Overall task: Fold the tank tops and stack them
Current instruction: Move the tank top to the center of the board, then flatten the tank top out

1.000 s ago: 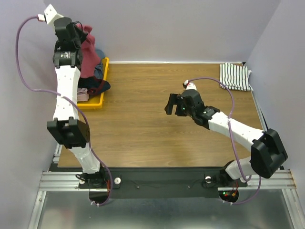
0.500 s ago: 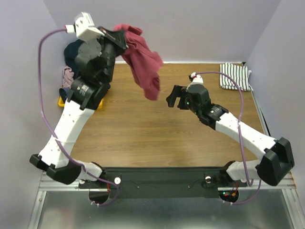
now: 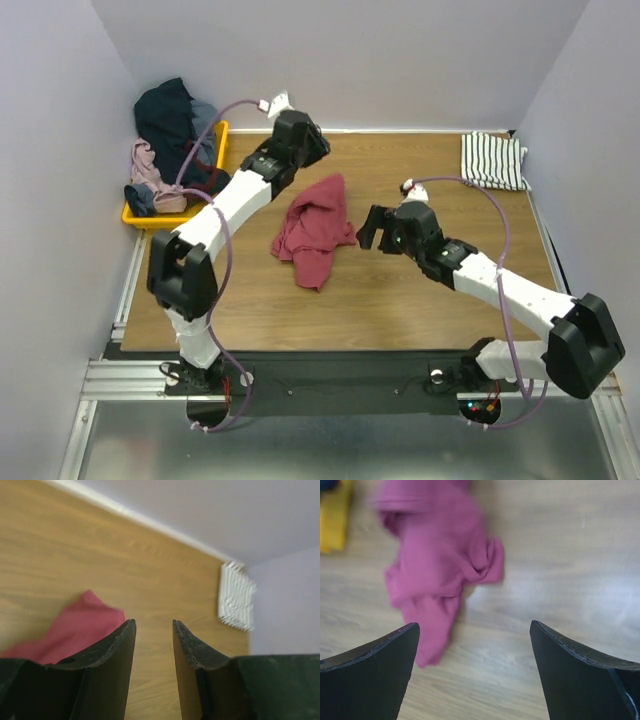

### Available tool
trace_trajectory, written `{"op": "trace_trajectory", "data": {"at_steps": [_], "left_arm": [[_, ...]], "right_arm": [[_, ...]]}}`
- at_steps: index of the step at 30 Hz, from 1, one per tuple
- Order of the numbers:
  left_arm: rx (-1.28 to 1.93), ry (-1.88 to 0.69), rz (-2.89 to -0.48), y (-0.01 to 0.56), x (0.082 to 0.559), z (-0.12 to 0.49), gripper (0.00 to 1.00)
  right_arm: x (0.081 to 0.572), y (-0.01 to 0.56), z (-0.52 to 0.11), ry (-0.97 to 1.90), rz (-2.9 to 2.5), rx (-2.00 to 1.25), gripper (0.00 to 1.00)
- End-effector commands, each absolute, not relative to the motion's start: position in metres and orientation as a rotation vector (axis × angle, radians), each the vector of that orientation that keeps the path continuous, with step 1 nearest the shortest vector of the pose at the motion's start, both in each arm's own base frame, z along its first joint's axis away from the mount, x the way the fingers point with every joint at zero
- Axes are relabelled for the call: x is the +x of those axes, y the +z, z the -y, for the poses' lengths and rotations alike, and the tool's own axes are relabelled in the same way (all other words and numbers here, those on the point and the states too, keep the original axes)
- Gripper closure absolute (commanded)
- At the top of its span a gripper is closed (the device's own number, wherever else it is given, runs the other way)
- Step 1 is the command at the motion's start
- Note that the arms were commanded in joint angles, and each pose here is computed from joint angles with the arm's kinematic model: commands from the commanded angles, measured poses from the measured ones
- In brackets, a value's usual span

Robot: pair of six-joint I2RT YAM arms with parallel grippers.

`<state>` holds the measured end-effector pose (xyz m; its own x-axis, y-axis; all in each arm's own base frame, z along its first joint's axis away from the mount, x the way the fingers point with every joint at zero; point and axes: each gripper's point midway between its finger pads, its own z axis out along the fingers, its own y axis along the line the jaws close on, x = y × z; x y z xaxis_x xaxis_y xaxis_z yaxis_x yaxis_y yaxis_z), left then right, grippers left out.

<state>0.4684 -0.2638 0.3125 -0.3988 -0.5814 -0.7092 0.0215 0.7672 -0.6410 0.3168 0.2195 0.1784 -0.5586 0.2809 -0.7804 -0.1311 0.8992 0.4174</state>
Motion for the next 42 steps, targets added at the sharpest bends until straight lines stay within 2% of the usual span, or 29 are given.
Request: {"op": "trace_trajectory", "data": {"at_steps": [1,6,10,12,13,19,23,26,27,28,30,31,34,35,36,38,42], "left_arm": [[-0.397,-0.769,-1.994,0.283,0.464,0.268,0.52],[-0.597,-0.641,-1.934,0.277,0.445,0.205,0.52],[-0.776,-0.493,-1.966,0.222,0.416,0.139,0.51],[-0.795,-0.506,-1.962,0.213,0.407,0.125,0.52],[-0.826,-0.495,-2.008,0.189,0.399,0.112,0.52],[-0.843,-0.491,-2.097,0.139,0.384,0.096,0.58],[-0.838,-0.498,-2.123,0.125,0.381,0.095,0.6],[-0.838,-0.5,-2.145,0.116,0.38,0.096,0.62],[-0.842,-0.501,-2.151,0.113,0.379,0.097,0.63],[-0.845,-0.504,-2.155,0.11,0.379,0.097,0.63],[-0.855,-0.507,-2.176,0.103,0.377,0.098,0.64],[-0.856,-0.513,-2.186,0.1,0.375,0.1,0.64],[-0.857,-0.523,-2.174,0.099,0.377,0.1,0.64],[-0.85,-0.551,-2.194,0.096,0.373,0.105,0.64],[-0.843,-0.571,-2.195,0.095,0.373,0.108,0.64],[-0.834,-0.594,-2.22,0.086,0.365,0.112,0.64],[-0.788,-0.636,-2.238,0.075,0.358,0.122,0.64]], "right_arm": [[0.294,0.138,-0.241,0.638,-2.199,0.074,0.06],[0.255,0.088,-0.279,0.648,-2.322,0.017,0.08],[0.246,0.069,-0.301,0.695,-2.354,0.041,0.11],[0.25,0.071,-0.312,0.73,-2.342,0.066,0.13],[0.251,0.072,-0.316,0.739,-2.337,0.068,0.14],[0.257,0.055,-0.34,0.753,-2.353,0.14,0.19],[0.256,0.051,-0.345,0.769,-2.335,0.186,0.2],[0.256,0.052,-0.354,0.784,-2.329,0.183,0.25],[0.255,0.045,-0.357,0.774,-2.347,0.171,0.32],[0.254,0.042,-0.359,0.776,-2.355,0.162,0.32],[0.252,0.037,-0.362,0.767,-2.373,0.154,0.43],[0.252,0.03,-0.36,0.743,-2.384,0.164,0.54],[0.25,0.018,-0.34,0.641,-2.412,0.191,0.77],[0.25,0.019,-0.334,0.612,-2.408,0.197,0.92],[0.255,0.034,-0.326,0.595,-2.366,0.214,0.99],[0.26,0.05,-0.304,0.523,-2.333,0.216,1.0],[0.276,0.135,-0.258,0.425,-2.129,0.271,1.0]]}}
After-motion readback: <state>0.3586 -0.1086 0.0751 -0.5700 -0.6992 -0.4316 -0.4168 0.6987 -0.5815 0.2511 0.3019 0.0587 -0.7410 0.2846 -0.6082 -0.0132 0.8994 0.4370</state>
